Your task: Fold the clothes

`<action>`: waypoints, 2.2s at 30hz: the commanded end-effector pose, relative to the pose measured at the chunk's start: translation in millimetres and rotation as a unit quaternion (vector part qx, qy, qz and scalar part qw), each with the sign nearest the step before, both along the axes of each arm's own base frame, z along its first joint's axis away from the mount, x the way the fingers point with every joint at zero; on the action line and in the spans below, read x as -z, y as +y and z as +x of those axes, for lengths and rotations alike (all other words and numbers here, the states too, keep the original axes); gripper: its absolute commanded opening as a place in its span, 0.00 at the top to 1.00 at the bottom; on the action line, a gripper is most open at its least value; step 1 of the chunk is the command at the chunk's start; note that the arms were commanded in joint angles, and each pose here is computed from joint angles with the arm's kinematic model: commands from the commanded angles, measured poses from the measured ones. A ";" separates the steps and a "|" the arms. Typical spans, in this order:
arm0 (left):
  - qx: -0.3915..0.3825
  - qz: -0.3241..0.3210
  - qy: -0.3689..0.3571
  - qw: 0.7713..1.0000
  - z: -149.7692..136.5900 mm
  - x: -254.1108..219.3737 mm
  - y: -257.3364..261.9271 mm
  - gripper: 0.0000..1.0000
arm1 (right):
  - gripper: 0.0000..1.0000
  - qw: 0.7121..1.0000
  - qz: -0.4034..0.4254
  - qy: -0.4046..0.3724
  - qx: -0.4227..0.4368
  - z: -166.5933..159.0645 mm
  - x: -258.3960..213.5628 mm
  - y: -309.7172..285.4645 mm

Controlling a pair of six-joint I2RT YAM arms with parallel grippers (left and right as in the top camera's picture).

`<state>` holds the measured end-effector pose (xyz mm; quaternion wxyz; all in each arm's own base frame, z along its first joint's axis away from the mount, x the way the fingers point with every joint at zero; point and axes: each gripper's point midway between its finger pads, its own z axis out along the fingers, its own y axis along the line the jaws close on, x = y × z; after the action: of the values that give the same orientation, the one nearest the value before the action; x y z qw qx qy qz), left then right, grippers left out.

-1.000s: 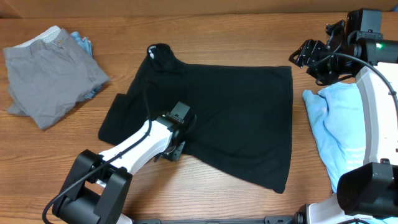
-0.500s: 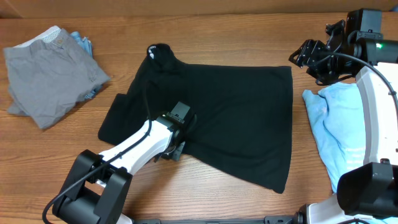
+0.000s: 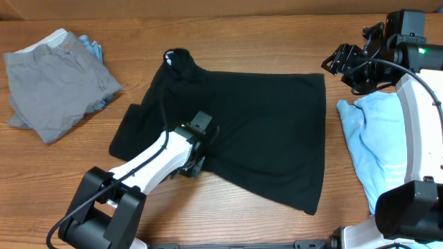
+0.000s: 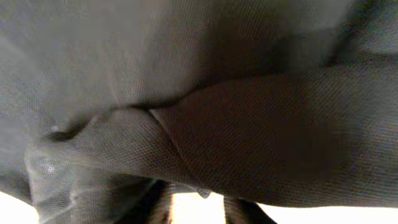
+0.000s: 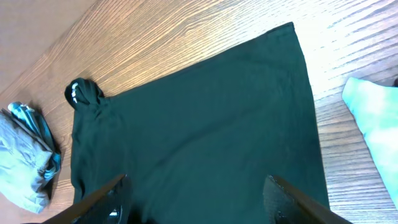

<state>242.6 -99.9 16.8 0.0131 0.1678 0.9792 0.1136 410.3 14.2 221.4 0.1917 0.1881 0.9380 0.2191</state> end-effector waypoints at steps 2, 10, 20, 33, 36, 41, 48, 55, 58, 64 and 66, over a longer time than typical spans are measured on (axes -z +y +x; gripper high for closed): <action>0.002 0.006 -0.016 1.000 11.1 -8.4 -2.1 0.72 | 0.29 1.000 -0.007 -0.011 -0.001 1.1 -5.8 -1.7; 0.015 0.009 -0.008 1.000 6.8 -2.2 0.3 0.57 | 0.29 1.000 -0.007 -0.011 -0.001 1.1 -5.8 -1.7; 0.020 0.016 -0.028 0.999 14.1 1.2 3.2 0.71 | 0.29 1.000 -0.007 -0.010 -0.001 0.7 -5.6 -1.7; 0.020 0.019 0.013 1.000 -9.7 13.5 10.8 0.68 | 0.29 1.000 -0.007 -0.006 -0.001 -0.5 -5.0 -1.6; 0.018 0.011 -0.001 1.000 -3.5 14.9 7.6 0.71 | 0.29 1.000 -0.007 -0.007 -0.001 -0.4 -5.1 -1.5; 0.016 0.003 -0.015 1.000 3.4 15.3 3.9 0.87 | 0.29 1.000 -0.007 -0.005 -0.001 -1.1 -4.7 -1.5; 0.015 -0.002 0.016 1.000 -8.6 11.9 3.5 0.96 | 0.29 1.000 -0.007 -0.005 -0.001 -1.1 -4.7 -1.5; 0.006 -0.089 0.084 0.992 -20.7 -20.5 -34.2 0.96 | 0.29 1.000 -0.007 -0.005 -0.001 -1.1 -4.7 -1.5; 0.007 -0.117 0.112 0.987 -29.8 -32.1 -47.8 0.96 | 0.29 1.000 -0.007 -0.005 -0.001 -1.1 -4.7 -1.5; 0.006 -0.099 0.166 0.981 -57.6 -38.9 -42.9 0.96 | 0.29 1.000 -0.014 -0.004 0.003 -0.9 -3.7 -4.2; 0.012 -0.109 0.182 0.977 -66.9 -40.7 -50.2 0.96 | 0.29 1.000 -0.017 -0.004 0.004 -0.9 -3.4 -5.1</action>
<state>185.2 -133.2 54.0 -0.1309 0.1875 0.9735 0.0080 408.3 13.0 219.9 0.1877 0.1903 0.9395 0.2141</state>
